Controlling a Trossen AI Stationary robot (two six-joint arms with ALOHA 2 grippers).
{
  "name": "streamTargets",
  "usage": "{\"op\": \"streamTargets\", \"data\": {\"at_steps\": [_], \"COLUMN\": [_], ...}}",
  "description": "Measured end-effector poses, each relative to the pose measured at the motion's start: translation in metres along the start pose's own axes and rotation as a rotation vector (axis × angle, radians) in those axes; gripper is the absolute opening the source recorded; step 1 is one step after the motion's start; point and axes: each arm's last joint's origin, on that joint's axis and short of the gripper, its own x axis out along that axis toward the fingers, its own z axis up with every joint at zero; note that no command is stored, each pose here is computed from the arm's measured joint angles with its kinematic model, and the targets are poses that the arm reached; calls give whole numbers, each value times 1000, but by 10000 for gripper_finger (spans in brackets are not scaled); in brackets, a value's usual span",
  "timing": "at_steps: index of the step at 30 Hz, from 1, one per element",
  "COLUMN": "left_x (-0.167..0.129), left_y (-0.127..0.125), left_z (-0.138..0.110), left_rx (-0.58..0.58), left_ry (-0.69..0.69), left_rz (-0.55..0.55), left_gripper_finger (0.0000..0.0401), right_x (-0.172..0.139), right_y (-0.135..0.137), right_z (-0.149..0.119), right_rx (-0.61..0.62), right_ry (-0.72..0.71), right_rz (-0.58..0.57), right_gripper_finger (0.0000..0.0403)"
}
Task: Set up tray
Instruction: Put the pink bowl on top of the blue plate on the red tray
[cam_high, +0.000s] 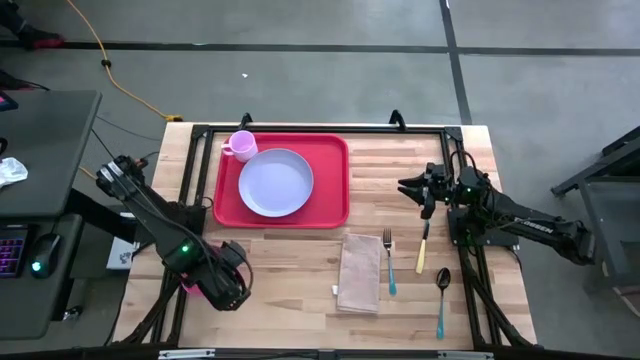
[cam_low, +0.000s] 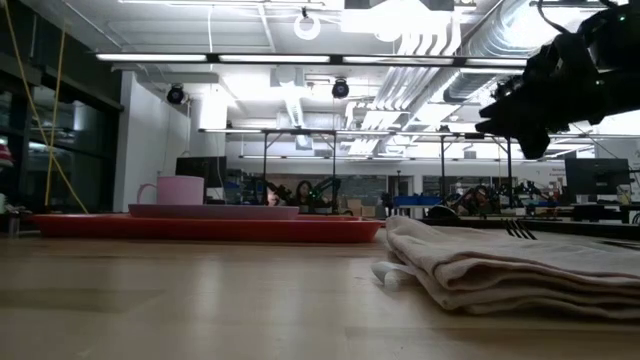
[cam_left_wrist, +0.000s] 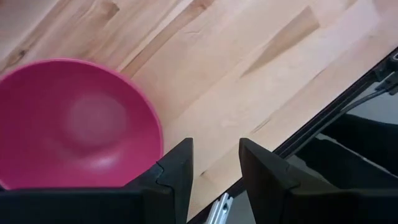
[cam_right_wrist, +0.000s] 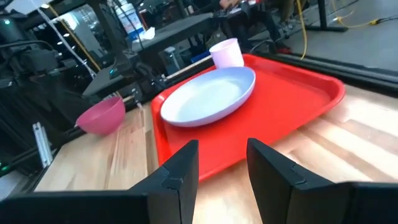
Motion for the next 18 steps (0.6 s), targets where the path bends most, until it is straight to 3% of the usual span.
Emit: {"op": "streamTargets", "data": {"at_steps": [9,18], "left_x": [14,52], "left_y": [-5,-1], "left_z": [-1,-6], "left_rx": [-47,-191], "left_ry": [5,80], "left_rz": [37,195], "left_gripper_finger": [161,161], "right_x": [0,0], "right_y": [2,3], "right_z": [1,1], "right_rx": [-10,-1], "right_ry": [-5,5], "right_rz": [38,74], "right_gripper_finger": [114,114]}}
